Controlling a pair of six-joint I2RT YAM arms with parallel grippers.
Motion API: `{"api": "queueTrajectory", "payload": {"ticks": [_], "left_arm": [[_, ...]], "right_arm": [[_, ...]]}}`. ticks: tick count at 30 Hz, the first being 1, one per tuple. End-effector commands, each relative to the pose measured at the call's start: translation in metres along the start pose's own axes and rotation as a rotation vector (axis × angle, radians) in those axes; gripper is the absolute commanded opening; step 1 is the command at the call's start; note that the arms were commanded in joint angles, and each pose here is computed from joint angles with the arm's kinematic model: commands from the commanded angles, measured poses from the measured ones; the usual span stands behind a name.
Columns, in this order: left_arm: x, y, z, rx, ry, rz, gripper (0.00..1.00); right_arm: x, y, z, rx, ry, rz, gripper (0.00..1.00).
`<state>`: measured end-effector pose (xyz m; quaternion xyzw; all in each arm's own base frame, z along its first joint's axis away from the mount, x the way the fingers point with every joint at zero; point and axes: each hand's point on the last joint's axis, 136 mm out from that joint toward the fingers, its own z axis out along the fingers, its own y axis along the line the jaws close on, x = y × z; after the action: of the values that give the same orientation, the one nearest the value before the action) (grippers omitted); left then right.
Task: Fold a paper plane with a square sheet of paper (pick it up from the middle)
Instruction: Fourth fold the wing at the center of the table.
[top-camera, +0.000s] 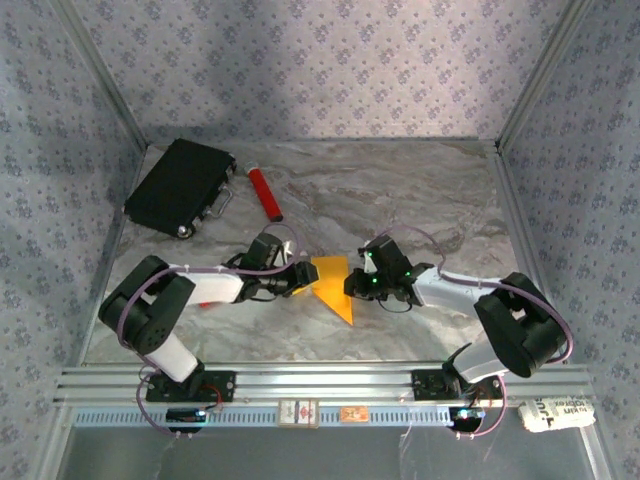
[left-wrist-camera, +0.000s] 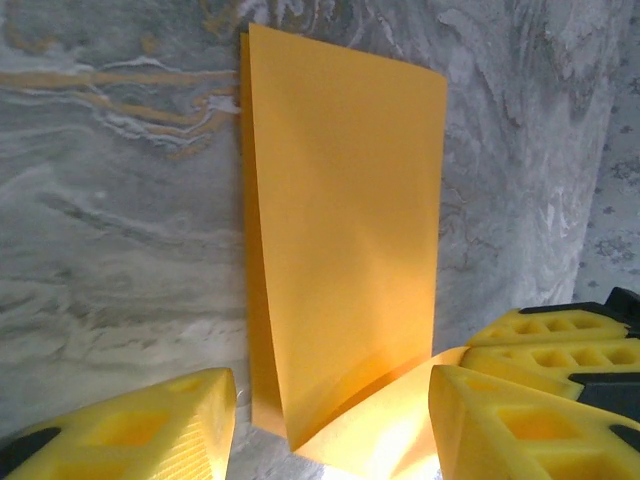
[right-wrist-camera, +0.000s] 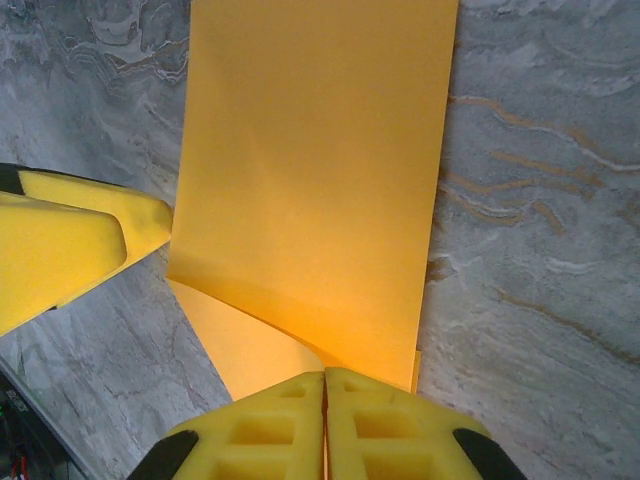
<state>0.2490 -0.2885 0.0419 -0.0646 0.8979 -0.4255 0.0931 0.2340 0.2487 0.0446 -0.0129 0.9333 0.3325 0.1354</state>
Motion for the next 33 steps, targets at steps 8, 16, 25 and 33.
{"api": "queueTrajectory", "payload": {"ticks": [8, 16, 25, 33], "left_arm": [[-0.008, -0.020, 0.008, 0.073, 0.022, -0.001, 0.52], [-0.016, -0.027, 0.015, 0.093, 0.019, -0.006, 0.38], [-0.024, -0.026, 0.022, 0.105, 0.021, -0.038, 0.15], [-0.033, -0.012, 0.009, -0.003, -0.081, -0.026, 0.00]], "right_arm": [[0.001, -0.001, -0.007, -0.020, -0.014, -0.010, 0.09], [0.001, -0.001, -0.007, -0.021, -0.014, -0.007, 0.10], [0.003, -0.005, -0.007, -0.012, -0.013, 0.004, 0.15], [0.002, -0.021, -0.016, 0.091, -0.047, -0.013, 0.37]]}}
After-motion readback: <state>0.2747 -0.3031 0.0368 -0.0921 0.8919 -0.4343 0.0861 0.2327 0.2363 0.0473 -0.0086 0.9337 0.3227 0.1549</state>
